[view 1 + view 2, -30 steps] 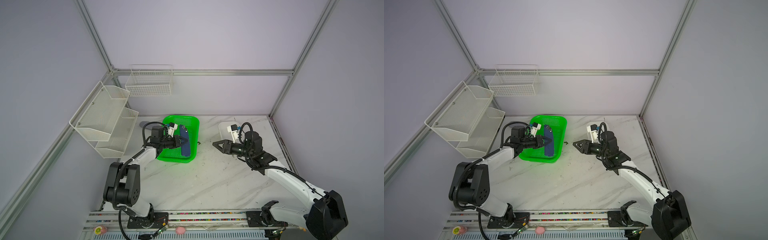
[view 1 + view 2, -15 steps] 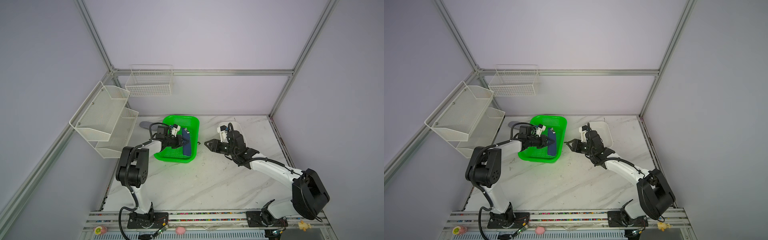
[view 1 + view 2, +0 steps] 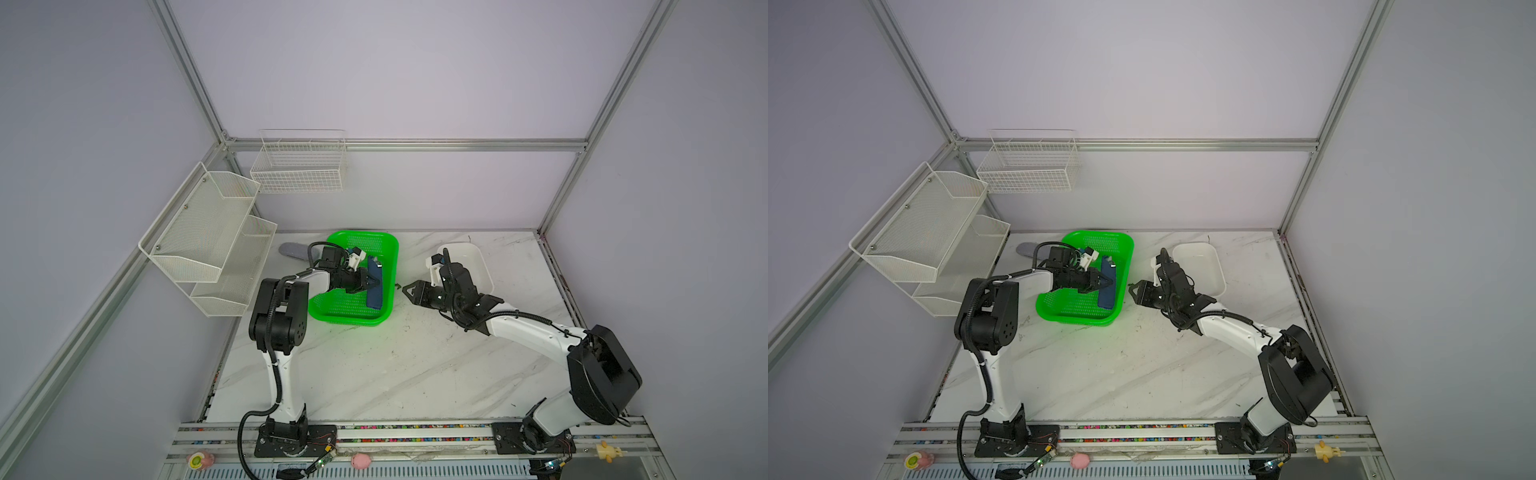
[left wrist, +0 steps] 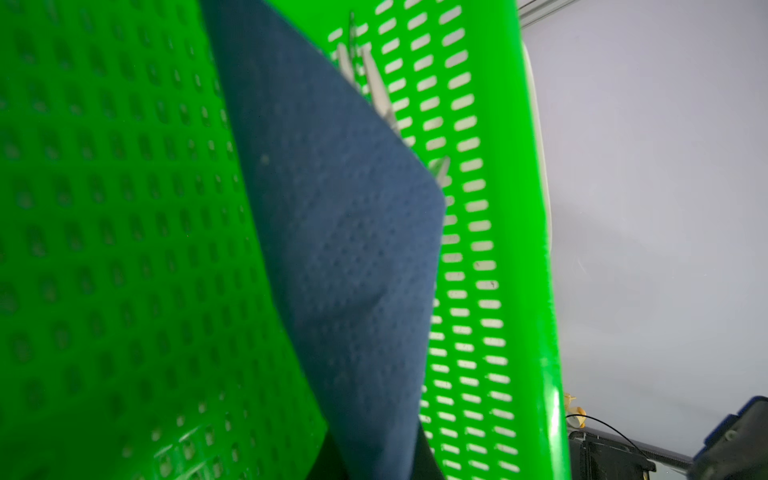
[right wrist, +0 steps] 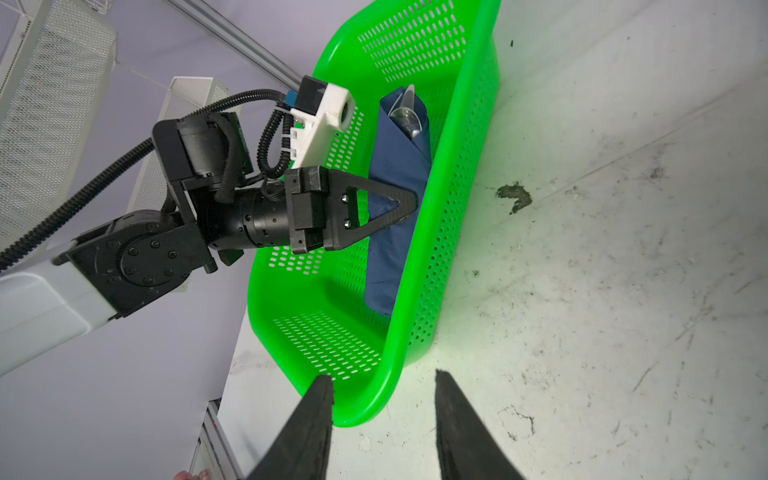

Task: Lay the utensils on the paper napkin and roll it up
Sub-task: 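Carry the napkin bundle with the left gripper into the green basket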

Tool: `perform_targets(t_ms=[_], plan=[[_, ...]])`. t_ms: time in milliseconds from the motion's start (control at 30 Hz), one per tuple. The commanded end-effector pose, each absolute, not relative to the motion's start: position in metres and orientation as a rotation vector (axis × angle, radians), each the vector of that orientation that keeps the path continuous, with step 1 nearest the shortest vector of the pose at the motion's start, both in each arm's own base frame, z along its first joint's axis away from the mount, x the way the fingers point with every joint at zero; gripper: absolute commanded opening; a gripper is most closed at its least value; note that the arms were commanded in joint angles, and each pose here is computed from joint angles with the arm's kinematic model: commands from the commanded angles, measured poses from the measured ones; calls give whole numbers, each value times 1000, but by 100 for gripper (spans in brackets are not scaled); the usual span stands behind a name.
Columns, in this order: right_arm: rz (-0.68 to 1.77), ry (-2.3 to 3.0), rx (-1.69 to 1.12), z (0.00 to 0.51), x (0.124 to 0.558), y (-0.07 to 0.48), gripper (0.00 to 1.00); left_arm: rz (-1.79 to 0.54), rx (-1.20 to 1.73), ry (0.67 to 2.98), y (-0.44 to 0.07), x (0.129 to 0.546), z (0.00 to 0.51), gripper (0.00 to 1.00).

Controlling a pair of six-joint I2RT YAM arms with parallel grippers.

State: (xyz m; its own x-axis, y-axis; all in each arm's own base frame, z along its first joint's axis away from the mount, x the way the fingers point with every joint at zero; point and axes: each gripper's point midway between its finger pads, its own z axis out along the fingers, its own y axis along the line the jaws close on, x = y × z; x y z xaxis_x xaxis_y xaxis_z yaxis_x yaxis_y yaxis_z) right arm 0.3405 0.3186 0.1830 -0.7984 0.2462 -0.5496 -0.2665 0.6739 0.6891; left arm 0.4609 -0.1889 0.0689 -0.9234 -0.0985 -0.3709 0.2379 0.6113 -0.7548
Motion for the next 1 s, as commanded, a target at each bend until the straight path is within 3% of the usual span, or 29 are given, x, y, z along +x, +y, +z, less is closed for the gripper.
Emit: perform_targets(t_ms=[0, 500, 967], plan=[[999, 2239, -3, 191, 345, 314, 43, -1221, 231, 2365, -194, 483, 102, 10], [921, 2270, -10, 180, 346, 316, 43, -1343, 286, 2429, -205, 476, 77, 11], [904, 2250, 10, 186, 339, 304, 43, -1247, 242, 2547, -201, 474, 55, 26]])
